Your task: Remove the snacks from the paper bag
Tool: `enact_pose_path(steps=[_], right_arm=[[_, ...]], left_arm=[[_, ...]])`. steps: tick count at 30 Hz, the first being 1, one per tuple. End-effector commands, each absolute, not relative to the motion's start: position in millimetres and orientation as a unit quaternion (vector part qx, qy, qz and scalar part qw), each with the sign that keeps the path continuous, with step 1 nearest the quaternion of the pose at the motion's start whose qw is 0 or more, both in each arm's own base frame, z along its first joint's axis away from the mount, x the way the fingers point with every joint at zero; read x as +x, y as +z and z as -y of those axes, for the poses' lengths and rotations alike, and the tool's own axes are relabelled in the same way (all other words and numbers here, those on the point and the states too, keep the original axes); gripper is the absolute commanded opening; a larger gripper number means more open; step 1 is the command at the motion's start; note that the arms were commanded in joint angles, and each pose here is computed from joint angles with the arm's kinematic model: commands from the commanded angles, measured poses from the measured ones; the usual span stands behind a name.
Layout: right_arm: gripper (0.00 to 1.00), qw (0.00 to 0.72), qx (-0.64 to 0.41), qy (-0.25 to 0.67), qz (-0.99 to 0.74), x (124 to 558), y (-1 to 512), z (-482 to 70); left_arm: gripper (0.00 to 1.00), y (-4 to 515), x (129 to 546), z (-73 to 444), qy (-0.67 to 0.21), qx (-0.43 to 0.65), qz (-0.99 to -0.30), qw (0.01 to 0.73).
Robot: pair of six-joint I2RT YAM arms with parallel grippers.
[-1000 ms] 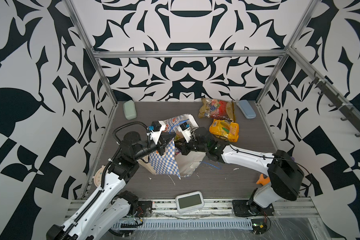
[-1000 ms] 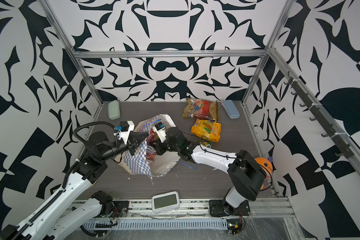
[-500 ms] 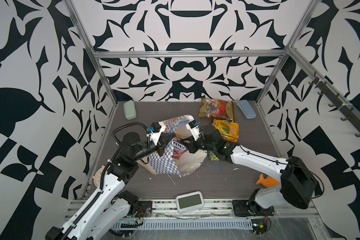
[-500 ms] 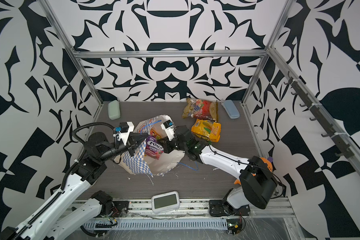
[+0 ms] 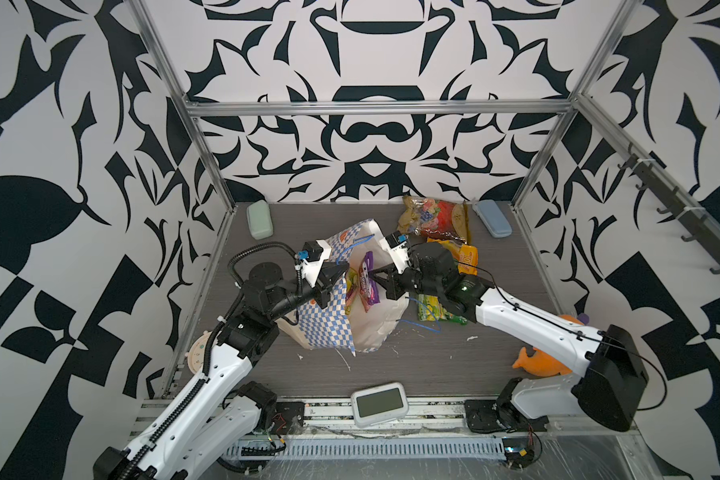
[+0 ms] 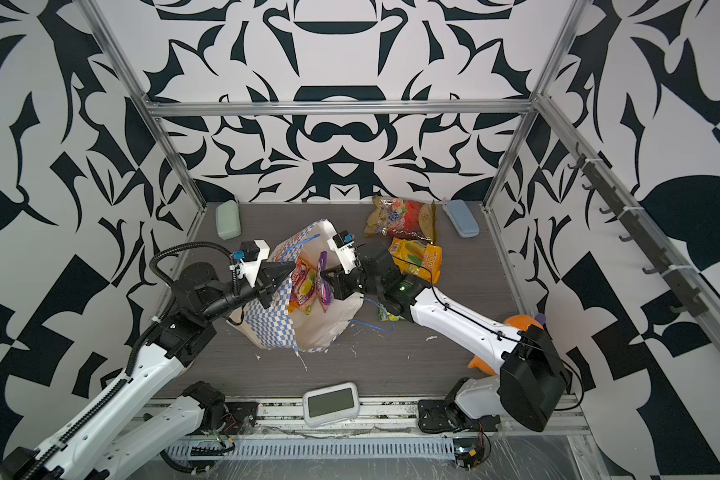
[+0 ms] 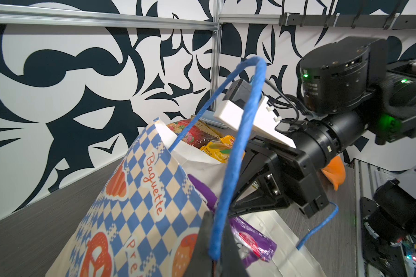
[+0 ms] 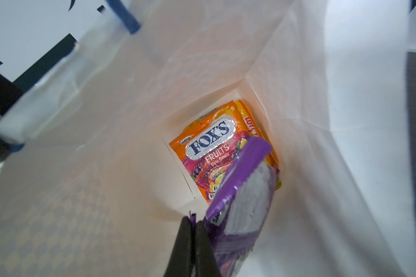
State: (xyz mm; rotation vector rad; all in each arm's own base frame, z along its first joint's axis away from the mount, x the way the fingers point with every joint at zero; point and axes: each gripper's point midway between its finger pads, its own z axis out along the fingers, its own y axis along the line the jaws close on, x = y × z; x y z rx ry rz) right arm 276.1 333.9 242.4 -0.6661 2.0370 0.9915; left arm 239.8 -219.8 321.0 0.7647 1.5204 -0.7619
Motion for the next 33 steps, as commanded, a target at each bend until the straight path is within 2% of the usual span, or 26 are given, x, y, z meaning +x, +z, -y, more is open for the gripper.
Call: enact_pose_path(steps=[1, 4, 11, 18, 20, 23, 26, 33], right_arm=[[0.00, 0.401, -0.268, 0.387, -0.786, 282.8, 261.1, -336.3], [0.00, 0.374, -0.258, 0.370, -0.810, 287.2, 234.8, -336.3], [0.00, 0.362, -0.209, 0.322, -0.850, 293.3, 197.5, -315.3], [0.00, 0.324, -0.163, 0.291, -0.885, 288.4, 156.8, -295.7], [0.11, 0.310, -0.148, 0.291, -0.893, 286.9, 149.3, -294.1], [0.32, 0.293, -0.119, 0.290, -0.903, 287.2, 142.6, -291.2], [0.44, 0.281, -0.090, 0.296, -0.908, 286.3, 143.4, -288.8], [0.48, 0.252, -0.026, 0.285, -0.924, 282.7, 137.9, -274.0]], left_arm=[[0.00, 332.3, 239.7, 220.2, -0.326, 0.331, -0.638, 0.614], [0.00, 331.8, 240.7, 221.2, -0.328, 0.331, -0.638, 0.613], [0.00, 326.5, 243.6, 228.5, -0.339, 0.340, -0.641, 0.599], [0.00, 319.5, 244.4, 242.7, -0.384, 0.344, -0.639, 0.571], [0.00, 319.6, 245.0, 244.8, -0.390, 0.343, -0.638, 0.569], [0.00, 322.5, 244.8, 245.7, -0.390, 0.343, -0.634, 0.573], [0.00, 325.0, 244.9, 245.5, -0.389, 0.344, -0.632, 0.575], [0.00, 324.8, 245.0, 244.8, -0.385, 0.345, -0.633, 0.577]])
